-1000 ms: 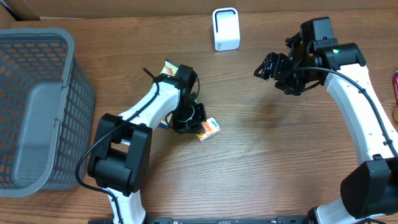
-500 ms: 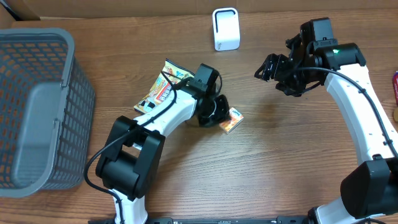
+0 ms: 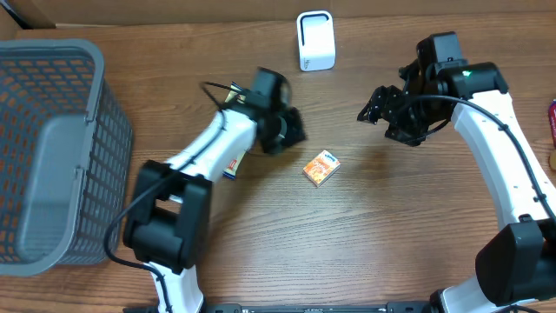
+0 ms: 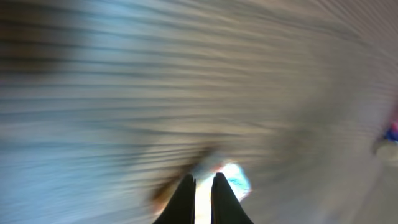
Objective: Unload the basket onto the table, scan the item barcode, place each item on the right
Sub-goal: 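Slide the Kleenex pack rightward toward table center with left gripper, then lower the right gripper onto the Kleenex pack and grasp it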
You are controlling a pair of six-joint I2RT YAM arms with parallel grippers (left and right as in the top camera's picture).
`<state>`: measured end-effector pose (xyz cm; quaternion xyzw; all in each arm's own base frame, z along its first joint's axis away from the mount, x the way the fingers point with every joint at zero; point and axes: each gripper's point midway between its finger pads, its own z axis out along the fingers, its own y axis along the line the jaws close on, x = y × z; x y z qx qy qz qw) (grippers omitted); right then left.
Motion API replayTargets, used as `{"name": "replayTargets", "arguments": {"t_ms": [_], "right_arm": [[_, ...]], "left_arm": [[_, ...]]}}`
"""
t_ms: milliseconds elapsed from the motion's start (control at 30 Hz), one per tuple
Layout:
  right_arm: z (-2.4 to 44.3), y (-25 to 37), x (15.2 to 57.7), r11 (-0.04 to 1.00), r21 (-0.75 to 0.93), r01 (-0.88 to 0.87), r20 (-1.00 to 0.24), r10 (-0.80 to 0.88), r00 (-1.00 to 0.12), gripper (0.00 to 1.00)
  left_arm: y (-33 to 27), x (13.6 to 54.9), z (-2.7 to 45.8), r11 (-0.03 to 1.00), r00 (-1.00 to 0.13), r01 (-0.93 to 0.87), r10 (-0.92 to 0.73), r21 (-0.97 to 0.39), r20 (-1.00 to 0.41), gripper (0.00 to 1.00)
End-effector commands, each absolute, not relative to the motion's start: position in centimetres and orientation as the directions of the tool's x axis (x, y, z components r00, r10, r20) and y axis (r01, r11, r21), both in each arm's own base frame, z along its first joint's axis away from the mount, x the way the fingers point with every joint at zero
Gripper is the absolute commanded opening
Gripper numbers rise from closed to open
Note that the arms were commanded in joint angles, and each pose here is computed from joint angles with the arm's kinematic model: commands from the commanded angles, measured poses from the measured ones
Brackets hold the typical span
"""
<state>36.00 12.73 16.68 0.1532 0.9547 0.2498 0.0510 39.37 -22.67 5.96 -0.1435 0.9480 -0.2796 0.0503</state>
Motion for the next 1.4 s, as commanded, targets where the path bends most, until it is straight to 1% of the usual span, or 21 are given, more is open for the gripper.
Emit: {"name": "replayTargets", "arguments": {"t_ms": [0,67,133,200,267,300,367,400,433,500,533,567,700,833,900,1133,1367], "right_arm": [[14.5,13.4,34.8,0.794,0.466,0.390,0.075,0.404,-0.912,0.73],[13.0,14.2,34.2,0.782,0.457,0.424,0.107,0.425,-0.899,0.72],[11.5,15.2,33.4,0.777,0.447,0.443,0.133,0.432,-0.892,0.72],[9.9,16.7,32.4,0.776,0.438,0.454,0.158,0.431,-0.888,0.71],[8.8,18.0,31.5,0.772,0.433,0.465,0.176,0.434,-0.884,0.70],[8.1,18.7,31.0,0.770,0.431,0.470,0.185,0.435,-0.881,0.70],[6.9,19.9,30.0,0.759,0.410,0.505,0.205,0.463,-0.862,0.69],[6.4,20.1,29.7,0.753,0.393,0.527,0.206,0.487,-0.849,0.68],[5.8,20.1,29.4,0.750,0.372,0.547,0.199,0.511,-0.836,0.68],[5.0,19.8,29.1,0.746,0.340,0.573,0.184,0.545,-0.818,0.62],[4.7,19.6,29.1,0.743,0.327,0.585,0.176,0.560,-0.810,0.59],[4.6,19.4,29.1,0.741,0.321,0.589,0.168,0.568,-0.806,0.56],[4.4,18.8,30.0,0.746,0.318,0.585,0.116,0.582,-0.805,0.56],[4.6,19.0,30.6,0.743,0.340,0.577,0.097,0.583,-0.807,0.55],[4.5,19.1,30.8,0.742,0.342,0.577,0.097,0.583,-0.807,0.55],[2.8,19.2,30.4,0.731,0.303,0.611,0.139,0.601,-0.787,0.48],[2.1,19.6,30.7,0.729,0.314,0.609,0.148,0.596,-0.789,0.48]], "left_arm": [[-17.0,41.8,7.3,0.818,-0.915,-0.318,-0.397,-0.480,-0.070,0.04],[-15.4,41.6,7.0,0.812,-0.905,-0.359,-0.424,-0.461,-0.043,0.05],[-14.4,41.4,6.9,0.818,-0.906,-0.360,-0.421,-0.449,-0.039,0.10],[-14.0,41.4,6.8,0.830,-0.915,-0.339,-0.400,-0.444,-0.049,0.20],[-14.0,41.4,6.8,0.836,-0.920,-0.324,-0.387,-0.443,-0.057,0.40],[-14.0,41.4,6.8,0.836,-0.920,-0.324,-0.387,-0.443,-0.056,0.54],[-14.0,41.4,6.8,0.836,-0.920,-0.324,-0.387,-0.443,-0.056,0.75],[-14.0,41.4,6.8,0.836,-0.921,-0.324,-0.386,-0.443,-0.057,0.83],[-14.0,41.4,6.8,0.837,-0.922,-0.321,-0.384,-0.442,-0.058,0.88],[-14.0,41.4,6.8,0.841,-0.925,-0.313,-0.376,-0.441,-0.060,0.98],[-13.9,41.3,6.8,0.847,-0.929,-0.301,-0.364,-0.439,-0.064,1.00],[-13.9,41.3,6.7,0.850,-0.932,-0.293,-0.356,-0.437,-0.067,1.00],[-13.9,41.3,6.7,0.857,-0.938,-0.276,-0.340,-0.435,-0.074,1.00],[-13.9,41.3,6.7,0.857,-0.938,-0.276,-0.340,-0.435,-0.075,1.00],[-13.9,41.3,6.7,0.857,-0.938,-0.276,-0.340,-0.435,-0.075,1.00],[-13.9,41.3,6.7,0.857,-0.938,-0.276,-0.340,-0.435,-0.075,1.00],[-14.0,41.3,6.7,0.857,-0.938,-0.275,-0.339,-0.435,-0.075,1.00]]}}
